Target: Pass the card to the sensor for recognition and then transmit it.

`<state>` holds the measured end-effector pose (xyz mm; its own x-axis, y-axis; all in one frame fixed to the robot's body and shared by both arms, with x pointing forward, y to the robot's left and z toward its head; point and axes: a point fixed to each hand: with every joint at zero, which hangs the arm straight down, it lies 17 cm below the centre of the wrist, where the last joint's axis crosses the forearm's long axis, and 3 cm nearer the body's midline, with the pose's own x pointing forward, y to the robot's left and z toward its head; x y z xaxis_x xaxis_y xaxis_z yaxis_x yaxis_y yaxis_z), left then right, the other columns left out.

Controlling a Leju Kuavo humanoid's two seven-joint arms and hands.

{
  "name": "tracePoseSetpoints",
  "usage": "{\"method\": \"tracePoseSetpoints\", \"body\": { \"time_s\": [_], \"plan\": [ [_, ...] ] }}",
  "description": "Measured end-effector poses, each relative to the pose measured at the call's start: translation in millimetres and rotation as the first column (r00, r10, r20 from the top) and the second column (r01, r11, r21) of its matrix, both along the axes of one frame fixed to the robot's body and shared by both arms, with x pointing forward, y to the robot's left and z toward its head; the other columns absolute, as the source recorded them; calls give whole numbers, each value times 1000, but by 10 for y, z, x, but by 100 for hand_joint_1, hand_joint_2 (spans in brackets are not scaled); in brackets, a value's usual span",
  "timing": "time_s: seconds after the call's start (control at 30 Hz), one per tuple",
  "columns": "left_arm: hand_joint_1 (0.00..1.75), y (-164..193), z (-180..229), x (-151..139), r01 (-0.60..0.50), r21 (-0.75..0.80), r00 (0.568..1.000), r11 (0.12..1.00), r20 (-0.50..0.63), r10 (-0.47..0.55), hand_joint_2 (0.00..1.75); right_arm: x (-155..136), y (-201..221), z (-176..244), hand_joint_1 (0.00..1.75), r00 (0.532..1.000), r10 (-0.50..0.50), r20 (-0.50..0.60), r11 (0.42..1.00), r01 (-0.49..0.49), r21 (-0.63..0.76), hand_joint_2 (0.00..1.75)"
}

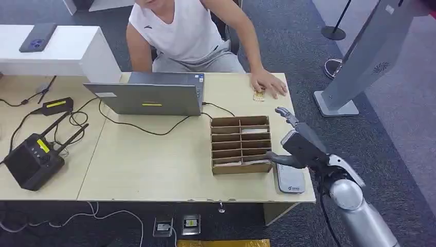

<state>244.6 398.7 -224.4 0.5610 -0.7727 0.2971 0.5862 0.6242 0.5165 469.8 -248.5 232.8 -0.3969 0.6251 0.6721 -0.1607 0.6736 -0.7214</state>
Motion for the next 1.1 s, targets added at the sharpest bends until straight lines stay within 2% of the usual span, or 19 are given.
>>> {"method": "tracePoseSetpoints", "body": {
  "time_s": [0.5,0.77,0.97,1.1],
  "plan": [
    [0,20,-9,-31,-9,1,1000,1000,-2,9,175,-109,-13,-331,0,996,0,-86,994,-10,-113,175],
    [0,31,-16,-53,-11,5,1000,1000,-2,11,175,-128,-92,-536,0,995,-40,-97,968,14,-251,175],
    [0,63,-26,-86,-24,16,1000,1000,-3,24,175,-111,-168,-653,0,993,-86,-75,923,52,-381,175],
    [0,90,-41,-134,-46,25,999,999,-2,46,175,-100,-236,-773,0,989,-139,-43,855,98,-510,175]
  ]
}}
